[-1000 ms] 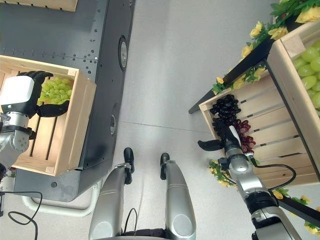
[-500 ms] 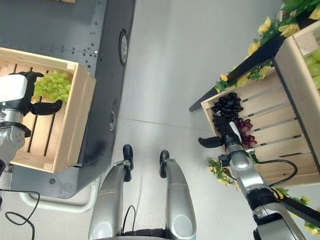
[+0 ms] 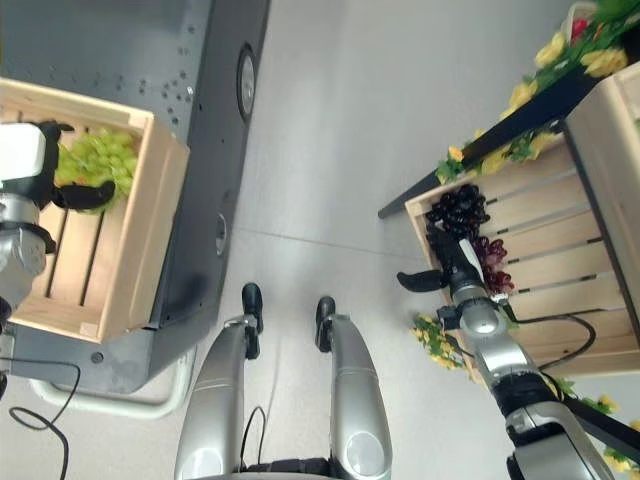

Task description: Pick up the fruits from the basket on one side to the basket on the other side

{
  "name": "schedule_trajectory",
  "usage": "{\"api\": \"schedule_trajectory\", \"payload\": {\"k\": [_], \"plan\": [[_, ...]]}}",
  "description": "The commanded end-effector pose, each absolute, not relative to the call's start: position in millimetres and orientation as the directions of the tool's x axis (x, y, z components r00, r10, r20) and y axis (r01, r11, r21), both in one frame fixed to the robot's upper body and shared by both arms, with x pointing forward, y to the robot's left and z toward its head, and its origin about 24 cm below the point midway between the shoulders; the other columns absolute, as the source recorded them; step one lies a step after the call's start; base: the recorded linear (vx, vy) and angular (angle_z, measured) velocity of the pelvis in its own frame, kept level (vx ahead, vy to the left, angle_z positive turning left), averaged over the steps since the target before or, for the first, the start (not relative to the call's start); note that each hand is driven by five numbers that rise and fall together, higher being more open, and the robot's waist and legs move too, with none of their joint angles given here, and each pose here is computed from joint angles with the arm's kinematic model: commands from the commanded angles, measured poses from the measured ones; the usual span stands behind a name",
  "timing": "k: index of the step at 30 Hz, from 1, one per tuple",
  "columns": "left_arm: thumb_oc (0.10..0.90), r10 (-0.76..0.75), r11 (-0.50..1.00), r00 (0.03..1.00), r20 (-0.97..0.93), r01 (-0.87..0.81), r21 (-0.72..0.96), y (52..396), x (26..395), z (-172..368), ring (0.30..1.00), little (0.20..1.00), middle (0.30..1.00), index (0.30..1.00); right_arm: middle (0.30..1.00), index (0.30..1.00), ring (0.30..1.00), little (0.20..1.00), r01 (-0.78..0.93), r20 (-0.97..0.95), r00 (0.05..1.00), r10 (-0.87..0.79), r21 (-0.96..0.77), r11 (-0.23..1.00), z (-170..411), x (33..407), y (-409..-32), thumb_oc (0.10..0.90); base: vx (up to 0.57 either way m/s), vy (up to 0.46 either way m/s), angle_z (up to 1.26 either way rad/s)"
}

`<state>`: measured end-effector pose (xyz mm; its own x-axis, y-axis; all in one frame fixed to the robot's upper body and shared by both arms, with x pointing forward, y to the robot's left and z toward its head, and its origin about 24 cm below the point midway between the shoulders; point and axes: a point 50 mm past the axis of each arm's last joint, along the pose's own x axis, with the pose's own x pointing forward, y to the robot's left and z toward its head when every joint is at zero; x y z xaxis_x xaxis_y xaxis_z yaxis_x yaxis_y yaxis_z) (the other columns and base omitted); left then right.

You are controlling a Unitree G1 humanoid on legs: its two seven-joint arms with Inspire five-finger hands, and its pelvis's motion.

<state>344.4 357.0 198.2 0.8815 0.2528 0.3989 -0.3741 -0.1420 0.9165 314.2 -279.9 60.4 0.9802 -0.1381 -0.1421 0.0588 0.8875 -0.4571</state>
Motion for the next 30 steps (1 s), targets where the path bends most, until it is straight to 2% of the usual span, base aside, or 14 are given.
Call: {"api": "schedule_trajectory", "payload": {"k": [1, 5, 13, 17, 21, 24, 25, 26, 27, 28, 29, 30], "plan": [[0.8, 0.262, -0.265, 0.803, 0.536, -0.474, 0.84, 365, 343, 258, 0.9, 0.9, 0.9, 0.9, 0.9, 0.9, 0.9, 0.9, 0.079, -0.004, 0.996, -0.089, -0.426, 0.901, 94, 323, -280, 0.8, -0.06, -0.003, 0.04], [0.8, 0.274, -0.38, 0.826, 0.493, -0.378, 0.844, 366, 346, 262, 0.9, 0.9, 0.9, 0.9, 0.9, 0.9, 0.9, 0.9, 0.075, 0.004, 0.997, -0.08, -0.417, 0.906, 98, 326, -278, 0.8, -0.01, 0.003, 0.01], [0.8, 0.177, -0.392, 0.918, 0.356, -0.266, 0.881, 344, 362, 259, 0.9, 0.9, 0.9, 0.9, 0.9, 0.9, 0.9, 0.9, 0.064, -0.007, 0.997, -0.073, -0.403, 0.913, 95, 326, -276, 0.8, 0.0, 0.002, 0.0], [0.8, 0.262, -0.414, 0.924, 0.278, -0.153, 0.897, 350, 362, 256, 0.9, 0.9, 0.9, 0.9, 0.9, 0.9, 0.9, 0.9, 0.056, 0.002, 0.998, -0.06, -0.403, 0.914, 98, 329, -275, 0.8, 0.0, 0.004, 0.01], [0.8, 0.363, -0.444, 0.899, 0.247, -0.066, 0.894, 363, 358, 257, 0.9, 0.9, 0.9, 0.9, 0.9, 0.9, 0.9, 0.9, 0.046, 0.003, 0.999, -0.049, -0.398, 0.916, 99, 329, -275, 0.8, 0.0, 0.0, 0.0], [0.8, 0.489, -0.412, 0.856, 0.166, 0.059, 0.909, 377, 352, 250, 0.9, 0.9, 0.9, 0.9, 0.9, 0.9, 0.9, 0.9, 0.047, 0.006, 0.999, -0.049, -0.384, 0.922, 99, 329, -274, 0.8, 0.0, 0.0, 0.0], [0.8, 0.567, -0.385, 0.815, 0.119, 0.135, 0.913, 386, 347, 246, 0.9, 0.9, 0.9, 0.9, 0.9, 0.9, 0.9, 0.9, 0.041, 0.006, 0.999, -0.042, -0.378, 0.925, 99, 330, -273, 0.8, 0.0, 0.0, 0.0], [0.8, 0.576, -0.382, 0.81, 0.111, 0.147, 0.912, 387, 347, 245, 0.9, 0.9, 0.9, 0.9, 0.9, 0.9, 0.9, 0.9, 0.04, 0.007, 0.999, -0.041, -0.377, 0.925, 99, 330, -273, 0.8, 0.0, 0.0, 0.0], [0.8, 0.654, -0.342, 0.754, 0.066, 0.216, 0.915, 394, 342, 240, 0.9, 0.9, 0.9, 0.9, 0.9, 0.9, 0.9, 0.9, 0.032, 0.009, 0.999, -0.031, -0.37, 0.928, 100, 331, -270, 0.8, 0.0, 0.0, 0.0], [0.8, 0.654, -0.342, 0.753, 0.066, 0.216, 0.915, 394, 342, 240, 0.9, 0.9, 0.9, 0.9, 0.9, 0.9, 0.9, 0.9, 0.032, 0.009, 0.999, -0.031, -0.37, 0.928, 100, 331, -270, 0.8, 0.0, 0.0, 0.0], [0.8, 0.716, -0.312, 0.696, 0.047, 0.259, 0.914, 399, 337, 236, 0.9, 0.9, 0.9, 0.9, 0.9, 0.9, 0.9, 0.9, 0.023, 0.013, 1.0, -0.019, -0.359, 0.933, 102, 334, -267, 0.8, 0.0, 0.0, 0.0], [0.8, 0.727, -0.313, 0.685, 0.049, 0.267, 0.911, 401, 336, 234, 0.9, 0.9, 0.9, 0.9, 0.9, 0.9, 0.9, 0.9, 0.021, 0.018, 1.0, -0.016, -0.355, 0.935, 103, 336, -265, 0.8, 0.0, 0.0, 0.0]]}}
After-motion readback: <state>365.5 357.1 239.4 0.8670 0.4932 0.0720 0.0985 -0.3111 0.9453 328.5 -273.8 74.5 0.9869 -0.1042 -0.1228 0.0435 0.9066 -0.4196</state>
